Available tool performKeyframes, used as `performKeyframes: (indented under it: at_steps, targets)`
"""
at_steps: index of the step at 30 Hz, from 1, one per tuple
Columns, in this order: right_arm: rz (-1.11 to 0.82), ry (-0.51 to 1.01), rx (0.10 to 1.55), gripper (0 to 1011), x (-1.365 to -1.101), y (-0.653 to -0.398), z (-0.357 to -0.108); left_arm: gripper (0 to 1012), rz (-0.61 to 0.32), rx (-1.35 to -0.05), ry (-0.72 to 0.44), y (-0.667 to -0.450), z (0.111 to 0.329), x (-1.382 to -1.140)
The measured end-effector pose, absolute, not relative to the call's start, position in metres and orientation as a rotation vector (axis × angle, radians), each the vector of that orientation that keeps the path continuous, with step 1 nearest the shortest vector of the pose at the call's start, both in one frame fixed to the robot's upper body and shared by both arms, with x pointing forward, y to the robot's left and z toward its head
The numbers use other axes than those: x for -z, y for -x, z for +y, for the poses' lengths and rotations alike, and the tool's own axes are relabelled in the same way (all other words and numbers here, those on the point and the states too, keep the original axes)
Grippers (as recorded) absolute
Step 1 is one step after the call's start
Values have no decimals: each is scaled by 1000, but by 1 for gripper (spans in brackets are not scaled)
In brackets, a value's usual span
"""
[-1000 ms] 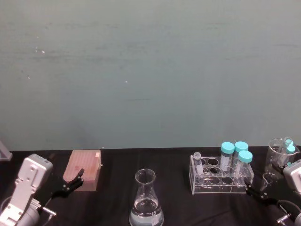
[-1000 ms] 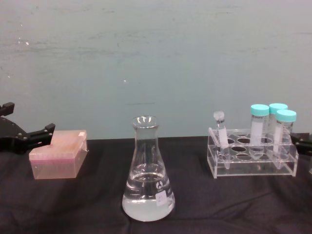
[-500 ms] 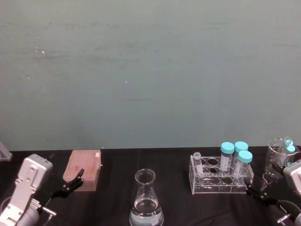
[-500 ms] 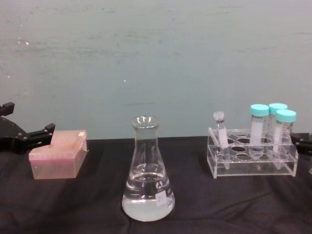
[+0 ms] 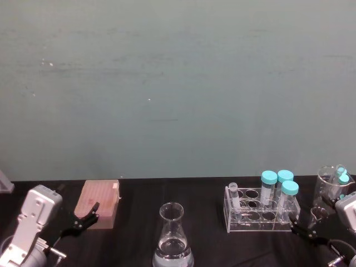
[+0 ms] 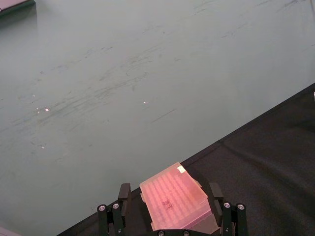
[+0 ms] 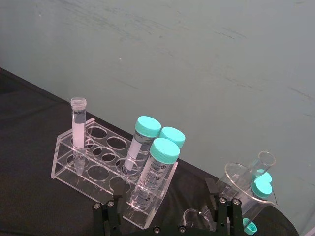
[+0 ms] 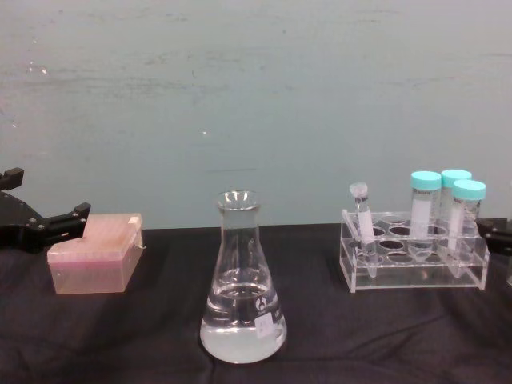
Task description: Pour the liquid from the test tube into the beaker using one hand.
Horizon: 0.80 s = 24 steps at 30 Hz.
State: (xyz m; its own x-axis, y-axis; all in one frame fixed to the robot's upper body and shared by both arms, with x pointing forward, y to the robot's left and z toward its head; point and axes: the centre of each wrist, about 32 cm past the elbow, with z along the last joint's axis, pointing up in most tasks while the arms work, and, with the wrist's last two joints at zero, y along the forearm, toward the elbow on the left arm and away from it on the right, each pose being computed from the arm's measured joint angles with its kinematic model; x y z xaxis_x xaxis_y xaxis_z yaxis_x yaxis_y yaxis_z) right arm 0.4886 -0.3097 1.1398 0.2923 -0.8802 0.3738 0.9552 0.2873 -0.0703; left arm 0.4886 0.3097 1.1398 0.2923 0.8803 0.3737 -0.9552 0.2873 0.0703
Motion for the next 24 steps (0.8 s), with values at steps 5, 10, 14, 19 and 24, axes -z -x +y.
performKeyframes:
  at_steps: [5,10,14,19,24]
  targets:
    - [-285,304,1248,1002,-1140,-489,-310,1000,-285,-1248,-305,-489,310,-1140]
    - [-285,304,1248,1000,-1140,-489,-310,1000,-285,-1248,-304,-489,310,-1140]
    - [-285,305,1248,1002,-1140,-489,-310,1000,-285,-1248,-304,-489,310,-1140]
    - [-289,299,1236,1002,-1140,-489,-309,1000,-285,-1248,-305,-489,310,-1140]
    - [-293,281,1208,1000,-1141,-490,-308,1000,-285,-1248,-304,-489,310,-1140]
